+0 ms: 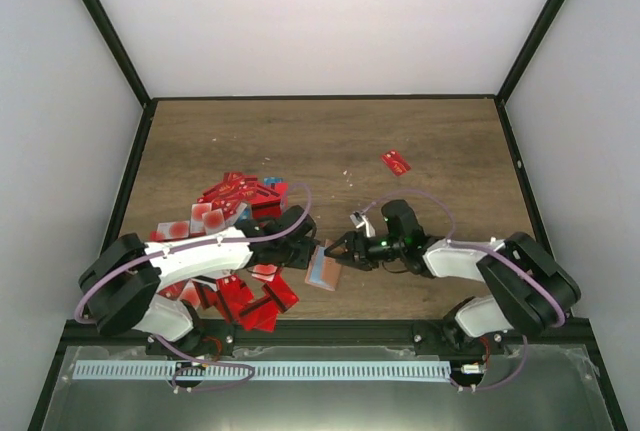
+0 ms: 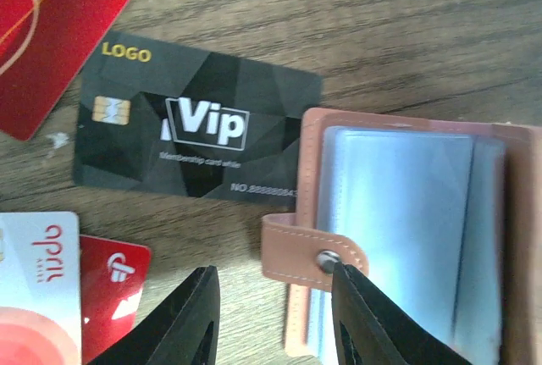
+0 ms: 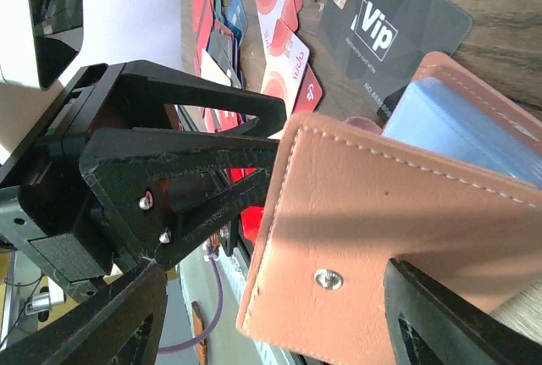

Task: Put the credit cards into the card holder

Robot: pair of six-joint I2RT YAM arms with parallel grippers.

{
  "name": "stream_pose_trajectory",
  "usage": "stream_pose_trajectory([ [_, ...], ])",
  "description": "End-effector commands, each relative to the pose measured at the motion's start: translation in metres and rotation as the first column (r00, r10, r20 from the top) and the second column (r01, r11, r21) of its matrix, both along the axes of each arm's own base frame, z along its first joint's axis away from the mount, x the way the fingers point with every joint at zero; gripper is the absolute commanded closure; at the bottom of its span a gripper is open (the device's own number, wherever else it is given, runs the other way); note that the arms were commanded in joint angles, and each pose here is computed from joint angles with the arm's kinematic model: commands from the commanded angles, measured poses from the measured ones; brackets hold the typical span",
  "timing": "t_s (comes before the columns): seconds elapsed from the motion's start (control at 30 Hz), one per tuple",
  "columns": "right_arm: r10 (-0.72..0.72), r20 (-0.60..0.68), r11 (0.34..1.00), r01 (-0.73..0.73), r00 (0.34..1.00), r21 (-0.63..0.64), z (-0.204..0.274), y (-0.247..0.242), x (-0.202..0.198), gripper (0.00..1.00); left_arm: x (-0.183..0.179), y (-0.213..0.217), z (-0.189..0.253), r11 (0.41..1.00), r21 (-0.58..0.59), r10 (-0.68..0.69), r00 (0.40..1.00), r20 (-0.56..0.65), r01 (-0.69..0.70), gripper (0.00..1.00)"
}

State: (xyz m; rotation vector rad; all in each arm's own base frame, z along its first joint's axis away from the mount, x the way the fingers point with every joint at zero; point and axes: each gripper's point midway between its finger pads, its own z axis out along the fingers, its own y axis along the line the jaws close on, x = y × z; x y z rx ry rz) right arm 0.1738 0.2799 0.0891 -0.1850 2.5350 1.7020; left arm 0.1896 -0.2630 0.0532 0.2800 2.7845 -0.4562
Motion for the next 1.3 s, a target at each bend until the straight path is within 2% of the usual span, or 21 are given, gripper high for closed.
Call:
stream_pose_trajectory([
  [0.0, 0.022, 0.032, 1.0, -0.023, 0.999, 0.019, 0.007, 0.016, 0.007, 0.28, 0.003, 0.007, 0.004, 1.0, -0.005, 0.01, 1.0, 0.022, -0.01, 0.61],
  [0.23, 0.028, 0.016, 1.0, -0.028, 0.999, 0.003, -0.003, 0.02, 0.01, 0.29, 0.002, 0.006, -0.002, 1.0, -0.009, -0.027, 1.0, 0.016, 0.027, 0.61],
  [0.53, 0.044, -0.001, 0.999, -0.044, 0.999, -0.024, -0.017, 0.023, 0.011, 0.3, 0.014, 0.018, 0.016, 0.999, -0.037, 0.039, 0.997, 0.062, -0.037, 0.59],
  [0.67, 0.051, 0.0, 0.998, -0.051, 0.999, -0.025, -0.017, 0.023, 0.01, 0.3, 0.012, 0.018, 0.017, 0.998, -0.049, 0.029, 0.998, 0.062, -0.026, 0.58],
  [0.87, 0.045, 0.026, 0.998, -0.044, 0.999, -0.046, -0.016, 0.022, 0.013, 0.3, 0.007, 0.02, 0.005, 1.0, -0.021, -0.002, 0.999, 0.039, 0.003, 0.57],
  [1.27, 0.058, 0.0, 0.994, -0.057, 0.998, -0.091, -0.037, 0.024, 0.017, 0.3, -0.009, 0.027, -0.023, 1.0, 0.005, -0.03, 0.999, -0.029, 0.03, 0.57],
])
